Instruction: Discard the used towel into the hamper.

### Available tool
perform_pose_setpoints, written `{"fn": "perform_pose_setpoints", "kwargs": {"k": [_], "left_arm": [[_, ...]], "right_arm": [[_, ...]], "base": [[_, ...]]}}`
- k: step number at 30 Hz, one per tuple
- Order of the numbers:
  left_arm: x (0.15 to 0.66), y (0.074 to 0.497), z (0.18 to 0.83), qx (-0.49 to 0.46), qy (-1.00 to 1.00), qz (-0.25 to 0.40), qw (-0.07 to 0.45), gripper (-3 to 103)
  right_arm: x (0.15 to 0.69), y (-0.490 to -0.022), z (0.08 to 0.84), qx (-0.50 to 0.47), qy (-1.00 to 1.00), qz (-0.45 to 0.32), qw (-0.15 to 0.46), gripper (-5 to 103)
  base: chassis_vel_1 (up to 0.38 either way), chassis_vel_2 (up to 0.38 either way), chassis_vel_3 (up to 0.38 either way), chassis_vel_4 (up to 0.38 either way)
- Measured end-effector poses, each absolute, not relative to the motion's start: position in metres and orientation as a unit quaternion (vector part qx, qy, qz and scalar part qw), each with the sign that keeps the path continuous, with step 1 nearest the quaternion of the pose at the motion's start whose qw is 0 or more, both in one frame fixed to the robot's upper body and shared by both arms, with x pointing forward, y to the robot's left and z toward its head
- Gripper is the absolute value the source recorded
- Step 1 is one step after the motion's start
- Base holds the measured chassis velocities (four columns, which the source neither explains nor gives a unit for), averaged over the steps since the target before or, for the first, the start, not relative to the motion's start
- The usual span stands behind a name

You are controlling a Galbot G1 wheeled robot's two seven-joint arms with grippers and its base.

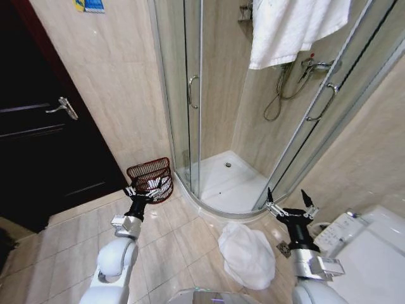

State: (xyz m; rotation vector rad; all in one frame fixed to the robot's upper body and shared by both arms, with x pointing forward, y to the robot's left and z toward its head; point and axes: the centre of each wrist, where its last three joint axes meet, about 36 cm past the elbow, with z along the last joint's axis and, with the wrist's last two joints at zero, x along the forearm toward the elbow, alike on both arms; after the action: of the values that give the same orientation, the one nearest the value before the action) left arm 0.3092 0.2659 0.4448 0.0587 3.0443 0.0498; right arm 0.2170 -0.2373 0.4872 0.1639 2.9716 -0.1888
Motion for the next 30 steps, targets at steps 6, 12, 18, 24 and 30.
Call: {"fn": "perform_pose_setpoints", "kwargs": {"k": [6, 12, 18, 24, 30], "left_arm": [[0.310, 0.267, 0.449, 0.024, 0.998, 0.019, 0.051, 100], [0.313, 0.267, 0.456, 0.021, 0.999, 0.017, 0.047, 100], [0.312, 0.267, 0.461, 0.027, 0.999, 0.019, 0.042, 100], [0.311, 0.266, 0.460, 0.031, 0.998, 0.020, 0.042, 100], [0.312, 0.265, 0.464, 0.035, 0.998, 0.020, 0.049, 100]], "right_arm": [[0.216, -0.238, 0.488, 0.056, 0.993, -0.064, 0.080, 100], [0.215, -0.239, 0.487, 0.054, 0.994, -0.061, 0.080, 100], [0.216, -0.239, 0.485, 0.050, 0.994, -0.059, 0.078, 100], [0.216, -0.240, 0.485, 0.051, 0.994, -0.059, 0.078, 100], [0.216, -0.240, 0.486, 0.051, 0.994, -0.059, 0.079, 100]], "base": [[0.000, 0.000, 0.000, 0.000], [0.000, 0.000, 0.000, 0.000], [0.000, 0.000, 0.000, 0.000], [0.000, 0.000, 0.000, 0.000], [0.000, 0.000, 0.000, 0.000]]}}
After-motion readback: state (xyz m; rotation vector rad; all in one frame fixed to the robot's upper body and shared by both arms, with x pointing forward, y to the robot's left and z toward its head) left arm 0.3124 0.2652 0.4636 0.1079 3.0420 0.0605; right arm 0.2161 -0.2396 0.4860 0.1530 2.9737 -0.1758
